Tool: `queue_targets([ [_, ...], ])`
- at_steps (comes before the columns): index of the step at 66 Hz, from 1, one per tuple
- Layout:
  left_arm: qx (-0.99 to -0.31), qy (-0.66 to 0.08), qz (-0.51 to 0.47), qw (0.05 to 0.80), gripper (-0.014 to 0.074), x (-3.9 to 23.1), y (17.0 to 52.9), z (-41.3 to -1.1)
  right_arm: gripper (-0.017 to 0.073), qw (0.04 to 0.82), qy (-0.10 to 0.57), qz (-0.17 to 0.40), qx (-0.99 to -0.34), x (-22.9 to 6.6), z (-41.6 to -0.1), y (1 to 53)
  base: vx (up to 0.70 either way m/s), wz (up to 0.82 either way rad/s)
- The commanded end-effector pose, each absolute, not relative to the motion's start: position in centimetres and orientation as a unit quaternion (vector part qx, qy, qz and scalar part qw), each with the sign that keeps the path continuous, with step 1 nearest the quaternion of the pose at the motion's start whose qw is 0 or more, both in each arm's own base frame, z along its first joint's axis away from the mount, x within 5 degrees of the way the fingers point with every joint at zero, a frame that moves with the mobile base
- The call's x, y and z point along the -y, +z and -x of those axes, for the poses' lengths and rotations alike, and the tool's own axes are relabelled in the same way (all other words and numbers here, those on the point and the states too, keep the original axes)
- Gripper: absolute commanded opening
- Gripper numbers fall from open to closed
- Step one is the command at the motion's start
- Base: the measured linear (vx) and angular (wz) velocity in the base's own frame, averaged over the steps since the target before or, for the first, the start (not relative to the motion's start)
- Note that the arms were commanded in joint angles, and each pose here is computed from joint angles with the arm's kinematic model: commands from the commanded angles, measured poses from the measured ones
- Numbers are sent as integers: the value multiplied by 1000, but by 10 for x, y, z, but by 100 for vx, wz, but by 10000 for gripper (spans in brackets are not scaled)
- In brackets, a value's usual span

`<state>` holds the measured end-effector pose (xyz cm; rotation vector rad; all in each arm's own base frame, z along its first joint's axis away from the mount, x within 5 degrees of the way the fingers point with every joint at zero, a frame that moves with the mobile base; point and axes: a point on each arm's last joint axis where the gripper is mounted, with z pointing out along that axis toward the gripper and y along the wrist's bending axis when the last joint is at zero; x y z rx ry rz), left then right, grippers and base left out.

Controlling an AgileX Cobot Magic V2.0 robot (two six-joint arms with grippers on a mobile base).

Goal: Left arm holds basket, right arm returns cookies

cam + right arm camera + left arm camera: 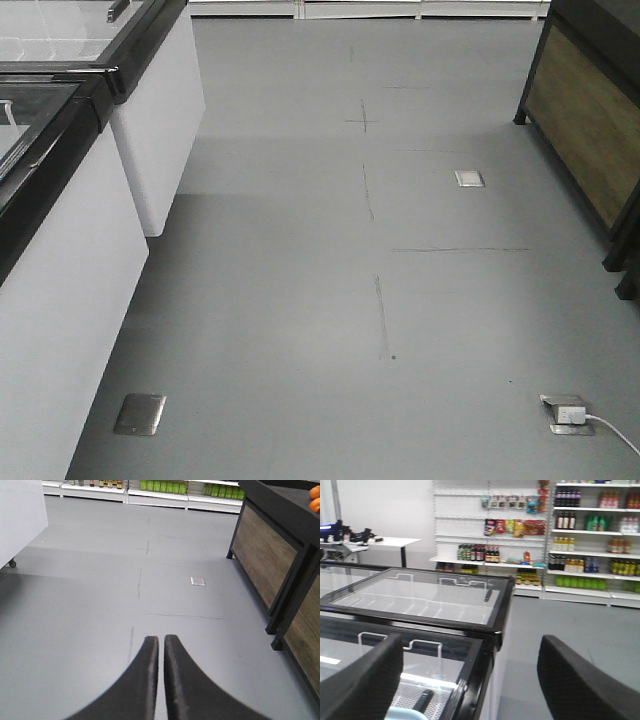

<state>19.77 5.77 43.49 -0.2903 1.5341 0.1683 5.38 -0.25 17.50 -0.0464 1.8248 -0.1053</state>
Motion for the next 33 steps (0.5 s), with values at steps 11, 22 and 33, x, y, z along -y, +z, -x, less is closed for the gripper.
queue_targets([
  [11,-620,75,233,745,523,-88,454,-180,3,636,-56,23,-769,3,-55,177,0,0],
  [22,-584,6,350,733,523,-103,450,-172,3,636,-56,23,-769,3,-55,177,0,0],
  [33,-539,-61,446,712,523,-112,445,-166,3,636,-56,23,-769,3,-55,177,0,0],
])
